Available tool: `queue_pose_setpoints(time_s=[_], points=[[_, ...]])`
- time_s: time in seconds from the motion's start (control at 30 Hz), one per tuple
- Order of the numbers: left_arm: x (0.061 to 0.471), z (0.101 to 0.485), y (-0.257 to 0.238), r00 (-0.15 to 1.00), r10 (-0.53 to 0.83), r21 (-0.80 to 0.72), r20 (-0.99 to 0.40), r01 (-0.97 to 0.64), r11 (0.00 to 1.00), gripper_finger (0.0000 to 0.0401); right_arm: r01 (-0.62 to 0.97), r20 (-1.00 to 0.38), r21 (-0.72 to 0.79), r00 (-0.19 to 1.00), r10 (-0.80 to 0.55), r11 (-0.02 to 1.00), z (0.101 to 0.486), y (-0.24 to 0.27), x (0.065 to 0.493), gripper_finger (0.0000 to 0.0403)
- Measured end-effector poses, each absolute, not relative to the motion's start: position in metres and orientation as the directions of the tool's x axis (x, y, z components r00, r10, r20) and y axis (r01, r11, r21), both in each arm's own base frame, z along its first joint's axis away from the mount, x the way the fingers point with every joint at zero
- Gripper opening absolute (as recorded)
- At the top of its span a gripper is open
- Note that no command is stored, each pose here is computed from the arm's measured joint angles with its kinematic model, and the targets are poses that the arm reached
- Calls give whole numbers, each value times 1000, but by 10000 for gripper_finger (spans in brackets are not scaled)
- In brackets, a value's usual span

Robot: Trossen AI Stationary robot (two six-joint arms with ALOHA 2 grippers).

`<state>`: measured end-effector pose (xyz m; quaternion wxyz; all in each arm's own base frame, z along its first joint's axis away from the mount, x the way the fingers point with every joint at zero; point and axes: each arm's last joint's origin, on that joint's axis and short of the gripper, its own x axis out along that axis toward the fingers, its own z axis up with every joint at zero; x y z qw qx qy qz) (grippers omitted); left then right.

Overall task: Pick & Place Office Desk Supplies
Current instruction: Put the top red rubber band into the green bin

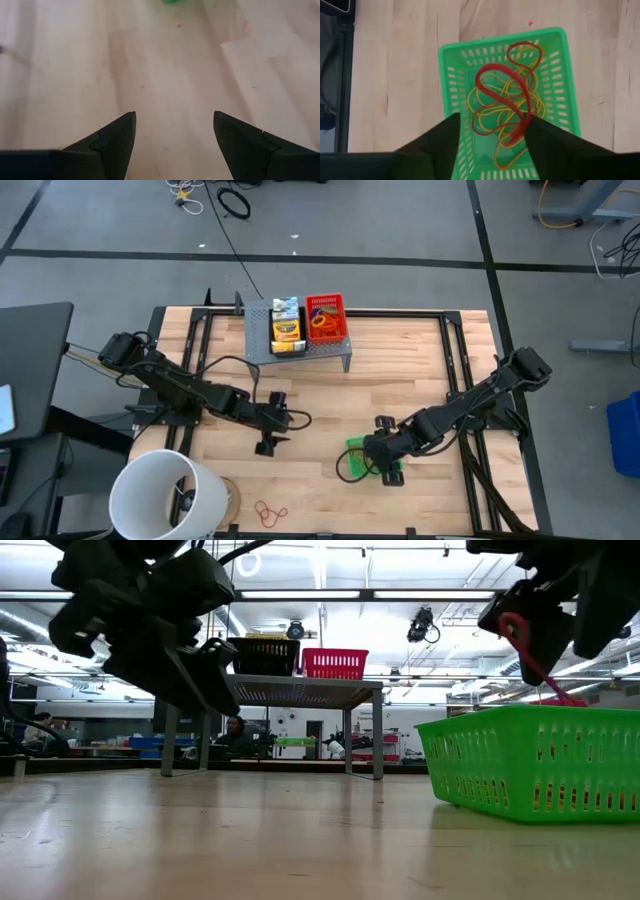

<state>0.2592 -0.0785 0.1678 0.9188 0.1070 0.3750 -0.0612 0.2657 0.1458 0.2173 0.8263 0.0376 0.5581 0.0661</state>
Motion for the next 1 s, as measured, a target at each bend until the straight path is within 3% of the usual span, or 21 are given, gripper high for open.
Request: queue_pose_setpoints(time_s=[0.2,0.77,1.0], points=[[259,167,-81,692,-120,68,-712,238,969,270,-65,-918,131,368,146,989,217,146,266,259],[258,167,-82,674,-165,10,-720,248,969,270,-186,-957,-46,290,10,981,196,148,264,239],[258,166,-82,669,-175,-2,-722,252,968,270,-234,-936,-211,328,-127,949,192,148,265,238]])
